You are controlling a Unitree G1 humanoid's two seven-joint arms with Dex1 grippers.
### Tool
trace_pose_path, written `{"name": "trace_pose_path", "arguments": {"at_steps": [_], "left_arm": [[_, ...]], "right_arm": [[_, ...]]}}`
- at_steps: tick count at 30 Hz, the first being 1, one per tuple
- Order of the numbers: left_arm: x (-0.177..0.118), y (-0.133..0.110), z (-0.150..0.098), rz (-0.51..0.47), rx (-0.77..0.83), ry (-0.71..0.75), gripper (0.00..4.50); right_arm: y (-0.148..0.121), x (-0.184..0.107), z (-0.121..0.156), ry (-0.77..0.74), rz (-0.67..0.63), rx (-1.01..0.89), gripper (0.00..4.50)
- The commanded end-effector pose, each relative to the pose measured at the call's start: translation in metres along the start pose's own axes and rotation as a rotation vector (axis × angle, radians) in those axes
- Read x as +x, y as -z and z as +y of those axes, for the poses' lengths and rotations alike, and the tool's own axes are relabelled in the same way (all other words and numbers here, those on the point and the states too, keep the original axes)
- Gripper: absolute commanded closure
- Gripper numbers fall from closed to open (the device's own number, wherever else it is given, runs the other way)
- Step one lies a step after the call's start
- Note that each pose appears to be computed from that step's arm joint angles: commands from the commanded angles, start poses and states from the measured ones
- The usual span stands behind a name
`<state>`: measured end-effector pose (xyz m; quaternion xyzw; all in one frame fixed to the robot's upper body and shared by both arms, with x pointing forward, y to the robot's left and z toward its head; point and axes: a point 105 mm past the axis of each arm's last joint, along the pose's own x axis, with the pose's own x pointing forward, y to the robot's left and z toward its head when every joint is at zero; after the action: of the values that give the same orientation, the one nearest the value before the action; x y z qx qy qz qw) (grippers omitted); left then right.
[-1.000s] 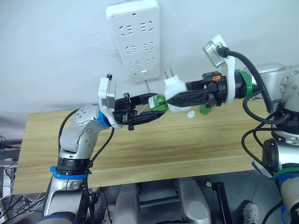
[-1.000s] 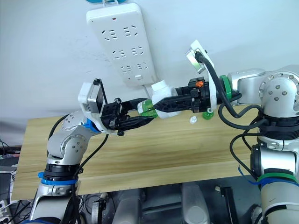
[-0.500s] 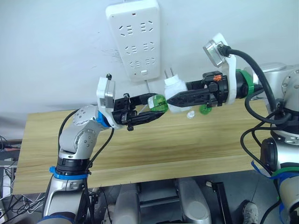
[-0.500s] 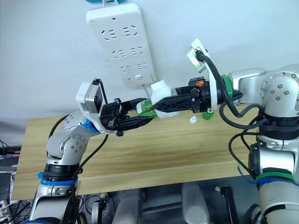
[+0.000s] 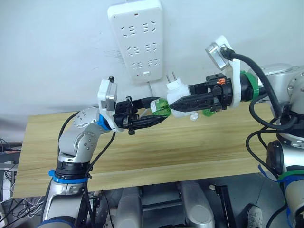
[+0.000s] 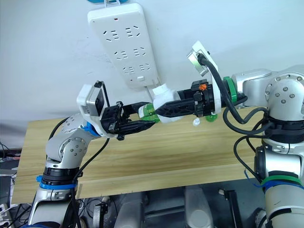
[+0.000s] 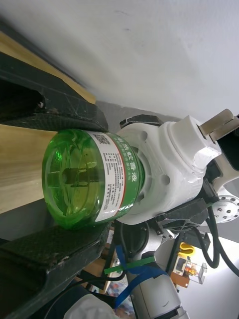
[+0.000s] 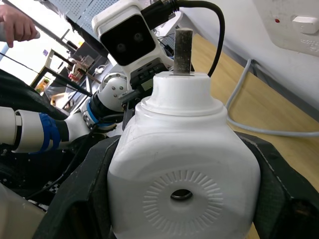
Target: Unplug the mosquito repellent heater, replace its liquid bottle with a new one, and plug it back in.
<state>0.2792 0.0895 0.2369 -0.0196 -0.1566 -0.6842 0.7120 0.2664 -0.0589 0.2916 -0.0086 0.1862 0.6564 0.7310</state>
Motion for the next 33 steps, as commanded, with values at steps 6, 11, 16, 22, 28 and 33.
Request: {"name": "trace_pose_path", "arguments": {"at_steps": [6, 11, 16, 22, 28, 33], "left_arm": [[0.002, -0.005, -0.005, -0.009, 0.023, 0.008, 2.25], [0.001, -0.005, -0.004, -0.009, 0.024, 0.003, 2.25], [-0.002, -0.006, -0.004, -0.009, 0.028, -0.011, 2.25], [-0.009, -0.009, -0.004, -0.003, 0.034, -0.035, 2.25], [-0.012, -0.011, -0.004, -0.001, 0.042, -0.047, 2.25], [-0.013, -0.010, -0.006, 0.002, 0.042, -0.055, 2.25]], "right_arm": [[-0.003, 0.002, 0.017, -0.072, 0.000, -0.072, 0.03], [-0.004, 0.001, 0.013, -0.053, -0.004, -0.067, 0.03], [-0.005, 0.000, 0.007, -0.020, -0.008, -0.058, 0.03], [-0.004, -0.002, -0.002, 0.021, -0.004, -0.050, 0.03], [-0.009, 0.045, -0.015, 0.039, 0.002, -0.048, 0.03], [-0.012, 0.056, -0.022, 0.064, -0.008, -0.038, 0.03]]}}
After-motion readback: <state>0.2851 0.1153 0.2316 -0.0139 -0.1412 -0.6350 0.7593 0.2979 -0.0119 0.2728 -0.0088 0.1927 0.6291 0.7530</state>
